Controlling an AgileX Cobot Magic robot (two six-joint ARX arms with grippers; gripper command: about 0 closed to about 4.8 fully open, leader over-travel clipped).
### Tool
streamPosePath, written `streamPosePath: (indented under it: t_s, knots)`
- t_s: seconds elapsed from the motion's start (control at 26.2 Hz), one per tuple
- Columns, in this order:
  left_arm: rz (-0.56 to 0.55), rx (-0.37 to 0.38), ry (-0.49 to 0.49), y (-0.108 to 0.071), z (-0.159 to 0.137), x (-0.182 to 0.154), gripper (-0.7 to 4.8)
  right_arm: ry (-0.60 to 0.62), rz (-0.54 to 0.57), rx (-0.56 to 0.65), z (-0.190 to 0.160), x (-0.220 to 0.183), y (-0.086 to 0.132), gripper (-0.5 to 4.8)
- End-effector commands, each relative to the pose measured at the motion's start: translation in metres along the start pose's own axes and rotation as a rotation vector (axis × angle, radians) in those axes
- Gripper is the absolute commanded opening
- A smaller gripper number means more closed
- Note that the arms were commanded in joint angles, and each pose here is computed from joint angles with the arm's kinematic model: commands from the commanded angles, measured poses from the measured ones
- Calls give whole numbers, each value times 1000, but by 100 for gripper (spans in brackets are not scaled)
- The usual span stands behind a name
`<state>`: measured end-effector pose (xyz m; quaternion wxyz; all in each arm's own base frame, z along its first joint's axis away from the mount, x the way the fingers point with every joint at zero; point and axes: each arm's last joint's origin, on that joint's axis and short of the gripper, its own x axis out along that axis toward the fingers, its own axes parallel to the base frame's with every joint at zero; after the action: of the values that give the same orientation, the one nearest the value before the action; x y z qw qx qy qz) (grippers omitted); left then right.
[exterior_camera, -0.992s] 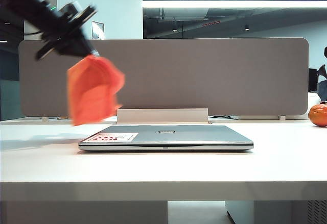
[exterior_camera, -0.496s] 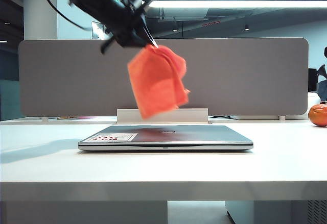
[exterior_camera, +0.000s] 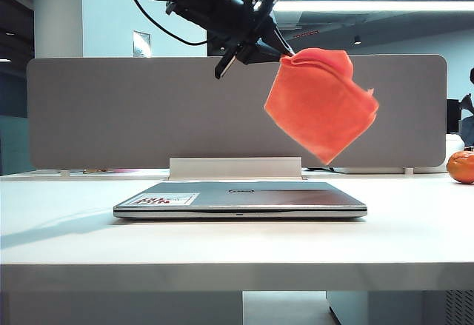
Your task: Pick up the orange rag and put it over the laptop.
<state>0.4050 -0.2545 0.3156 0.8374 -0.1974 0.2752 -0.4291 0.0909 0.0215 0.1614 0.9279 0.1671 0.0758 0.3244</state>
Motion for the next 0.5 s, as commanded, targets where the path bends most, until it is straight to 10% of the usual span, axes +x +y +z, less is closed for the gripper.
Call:
streamPosePath:
  t_s: [0.04, 0.5]
  knots:
    - [75, -36, 54, 10, -3, -6, -6, -8, 2, -9, 0, 0, 0, -5]
    - [411, -146, 408, 75, -36, -33, -6, -9, 1, -10, 0, 0, 0, -5]
